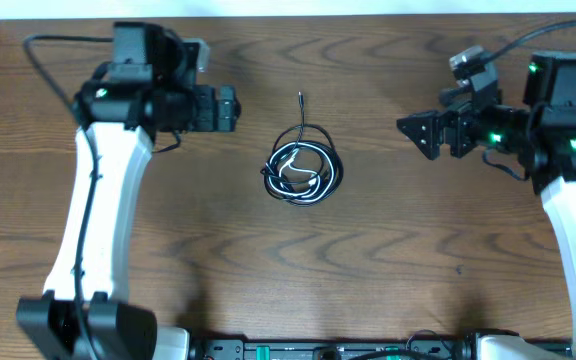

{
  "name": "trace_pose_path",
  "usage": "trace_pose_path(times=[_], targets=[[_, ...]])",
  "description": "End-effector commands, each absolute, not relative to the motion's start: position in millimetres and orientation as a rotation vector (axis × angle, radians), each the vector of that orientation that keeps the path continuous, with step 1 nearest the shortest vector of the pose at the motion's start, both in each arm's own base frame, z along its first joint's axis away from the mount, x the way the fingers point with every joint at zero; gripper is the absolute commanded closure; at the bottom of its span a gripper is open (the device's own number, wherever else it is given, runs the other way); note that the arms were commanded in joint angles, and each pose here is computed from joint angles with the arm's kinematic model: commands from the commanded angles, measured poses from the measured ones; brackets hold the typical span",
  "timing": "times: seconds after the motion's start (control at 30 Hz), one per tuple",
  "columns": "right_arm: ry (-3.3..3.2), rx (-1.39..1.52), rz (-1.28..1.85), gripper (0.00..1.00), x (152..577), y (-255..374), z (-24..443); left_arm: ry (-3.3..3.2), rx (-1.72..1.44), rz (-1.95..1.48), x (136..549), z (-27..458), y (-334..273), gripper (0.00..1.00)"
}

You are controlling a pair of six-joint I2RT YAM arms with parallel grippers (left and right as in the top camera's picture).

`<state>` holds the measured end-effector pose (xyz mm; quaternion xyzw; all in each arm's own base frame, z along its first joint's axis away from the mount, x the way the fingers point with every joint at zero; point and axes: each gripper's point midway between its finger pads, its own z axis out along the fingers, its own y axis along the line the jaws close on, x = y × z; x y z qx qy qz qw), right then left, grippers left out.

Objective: Untangle cables

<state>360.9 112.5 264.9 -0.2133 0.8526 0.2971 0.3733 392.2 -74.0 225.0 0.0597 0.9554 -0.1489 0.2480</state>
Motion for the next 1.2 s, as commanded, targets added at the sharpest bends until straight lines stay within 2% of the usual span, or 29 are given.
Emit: trace_pose_path(times=[0.0,0.13,0.27,0.37,0.47,0.57,0.8,1.17], targets=[[2.194,-0.569,0.903,0.01,363,129,256,2.668,0.201,-0.444,396,204,-91,0.02],[2.242,-0.549,0.909,0.01,369,127,239,2.715,0.180,-0.492,398,188,-98,0.02],[2.265,-0.544,0.944,0.01,371,130,230,2.763,0.098,-0.649,387,185,-112,0.02],[2.275,-0.541,0.948,0.01,372,130,226,2.721,0.115,-0.659,396,187,-117,0.02],[2.296,-0.530,0.919,0.07,374,127,220,2.709,0.141,-0.648,398,185,-123,0.15],[2.336,-0.505,0.838,0.14,380,118,212,2.736,0.131,-0.560,397,176,-125,0.19],[2.389,-0.469,0.707,0.16,386,103,201,2.824,0.129,-0.417,389,148,-142,0.19],[2.446,-0.442,0.733,0.18,375,103,195,3.020,0.121,-0.390,374,81,-170,0.22]])
